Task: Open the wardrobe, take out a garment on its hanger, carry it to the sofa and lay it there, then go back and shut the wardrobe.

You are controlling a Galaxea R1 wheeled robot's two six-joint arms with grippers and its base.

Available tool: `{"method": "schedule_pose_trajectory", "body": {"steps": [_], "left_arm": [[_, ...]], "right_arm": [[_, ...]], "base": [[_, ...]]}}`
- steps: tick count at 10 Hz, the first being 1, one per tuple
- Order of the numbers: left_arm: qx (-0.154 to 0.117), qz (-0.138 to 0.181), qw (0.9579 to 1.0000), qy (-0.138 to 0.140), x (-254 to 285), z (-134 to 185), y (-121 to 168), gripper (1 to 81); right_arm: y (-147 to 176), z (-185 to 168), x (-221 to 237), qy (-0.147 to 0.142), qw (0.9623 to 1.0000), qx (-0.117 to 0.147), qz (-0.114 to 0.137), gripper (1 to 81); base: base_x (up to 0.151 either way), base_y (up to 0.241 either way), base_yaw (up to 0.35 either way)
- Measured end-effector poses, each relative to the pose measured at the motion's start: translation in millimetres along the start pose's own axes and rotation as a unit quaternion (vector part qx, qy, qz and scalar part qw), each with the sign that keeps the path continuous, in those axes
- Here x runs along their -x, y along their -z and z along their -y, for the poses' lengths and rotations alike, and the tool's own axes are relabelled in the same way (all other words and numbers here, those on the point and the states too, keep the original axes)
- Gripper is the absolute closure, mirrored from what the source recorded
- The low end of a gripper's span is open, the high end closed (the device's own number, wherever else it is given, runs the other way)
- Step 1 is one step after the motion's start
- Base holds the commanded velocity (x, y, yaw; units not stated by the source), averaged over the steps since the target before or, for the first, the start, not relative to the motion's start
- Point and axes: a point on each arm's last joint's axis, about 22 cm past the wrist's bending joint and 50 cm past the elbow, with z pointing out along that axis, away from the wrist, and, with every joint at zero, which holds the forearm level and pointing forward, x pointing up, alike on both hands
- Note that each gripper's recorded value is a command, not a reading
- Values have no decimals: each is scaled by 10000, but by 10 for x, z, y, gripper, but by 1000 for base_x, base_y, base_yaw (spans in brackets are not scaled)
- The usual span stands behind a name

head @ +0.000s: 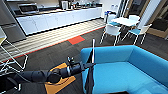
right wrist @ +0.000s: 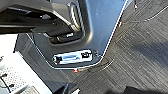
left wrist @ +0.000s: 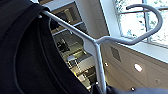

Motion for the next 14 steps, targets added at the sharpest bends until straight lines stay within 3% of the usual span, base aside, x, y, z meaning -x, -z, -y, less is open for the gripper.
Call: {"method": "schedule_pose_trajectory", "body": {"steps": [14], "left_arm": [[-105,-70,9999,-63,0,74,133,811]], "right_arm": [[-22,64,-3,-4,10000,-44,-11,10]], "base": [[0,0,-229]]}}
